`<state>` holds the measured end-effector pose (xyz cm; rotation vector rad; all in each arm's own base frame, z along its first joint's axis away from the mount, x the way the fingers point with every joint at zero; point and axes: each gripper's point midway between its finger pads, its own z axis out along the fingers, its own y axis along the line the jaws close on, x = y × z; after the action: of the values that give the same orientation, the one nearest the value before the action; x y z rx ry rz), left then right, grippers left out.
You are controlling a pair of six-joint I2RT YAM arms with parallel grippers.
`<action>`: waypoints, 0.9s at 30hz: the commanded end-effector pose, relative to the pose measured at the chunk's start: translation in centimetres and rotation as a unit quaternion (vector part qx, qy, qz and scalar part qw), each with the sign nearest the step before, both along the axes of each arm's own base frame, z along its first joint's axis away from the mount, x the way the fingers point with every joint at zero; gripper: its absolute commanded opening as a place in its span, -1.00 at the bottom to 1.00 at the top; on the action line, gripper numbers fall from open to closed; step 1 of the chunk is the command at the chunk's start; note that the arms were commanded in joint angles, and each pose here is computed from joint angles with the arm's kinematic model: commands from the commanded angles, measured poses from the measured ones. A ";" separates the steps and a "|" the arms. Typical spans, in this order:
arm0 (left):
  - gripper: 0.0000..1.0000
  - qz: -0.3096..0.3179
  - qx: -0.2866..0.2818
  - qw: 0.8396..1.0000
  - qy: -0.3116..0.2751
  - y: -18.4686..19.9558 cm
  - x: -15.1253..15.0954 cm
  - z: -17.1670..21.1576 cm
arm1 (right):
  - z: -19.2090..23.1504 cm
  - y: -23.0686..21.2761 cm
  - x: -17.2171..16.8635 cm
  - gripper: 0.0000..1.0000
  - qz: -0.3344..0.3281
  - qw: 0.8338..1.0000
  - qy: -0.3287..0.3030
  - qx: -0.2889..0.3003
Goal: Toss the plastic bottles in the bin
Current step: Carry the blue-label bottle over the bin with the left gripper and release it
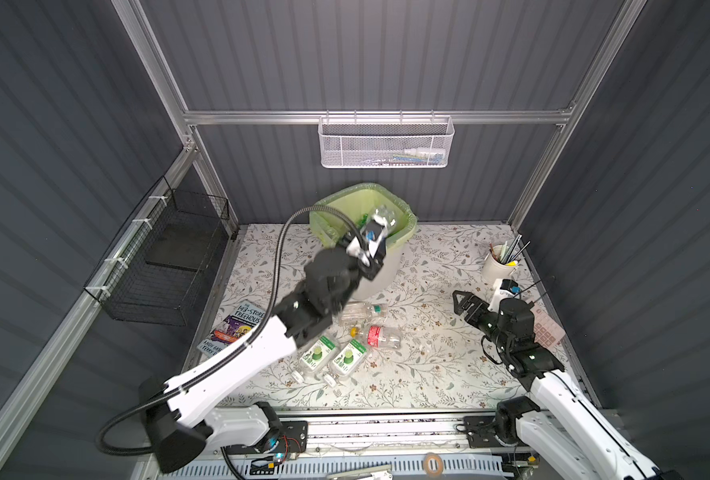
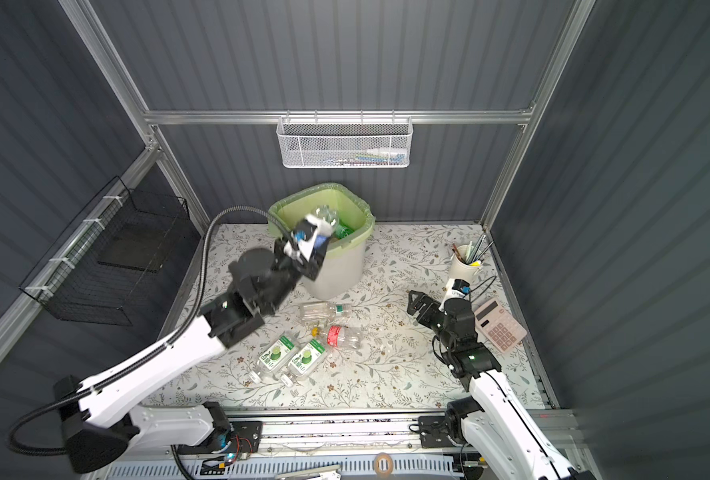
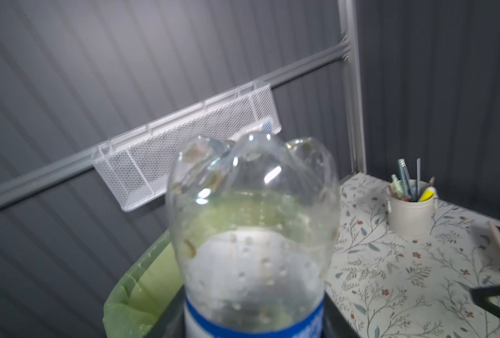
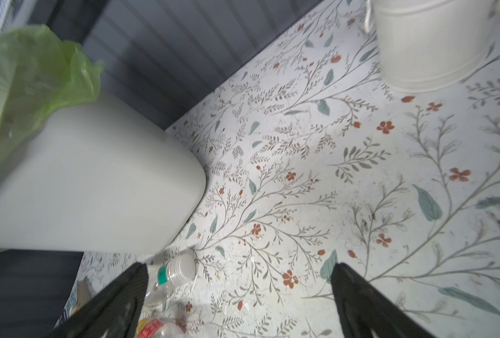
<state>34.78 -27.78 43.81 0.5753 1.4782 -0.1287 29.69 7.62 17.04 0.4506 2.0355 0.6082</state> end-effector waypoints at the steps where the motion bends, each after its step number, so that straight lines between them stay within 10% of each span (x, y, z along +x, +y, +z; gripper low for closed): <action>1: 0.24 -0.001 -0.018 0.993 0.114 -0.8 4.8 -1.0 | -0.1 1.4 0.5 0.98 0.047 0.998 0.043 -0.026; 6: 0.99 0.004 -0.039 0.990 0.132 -2.3 6.7 0.1 | -1.2 1.5 0.6 0.98 0.046 0.997 0.052 -0.027; 15: 0.99 0.010 -0.101 0.993 0.066 1.2 3.4 2.4 | 1.2 0.9 0.1 0.98 0.050 0.997 -0.001 -0.055; 27: 1.00 0.144 -0.149 0.972 0.110 9.5 -0.2 -5.6 | 1.3 7.3 -0.3 0.89 0.189 0.974 -0.028 -0.125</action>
<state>34.88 -20.79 38.45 0.2500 1.7070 -0.2166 29.06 13.23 17.12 0.0254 2.1519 0.5835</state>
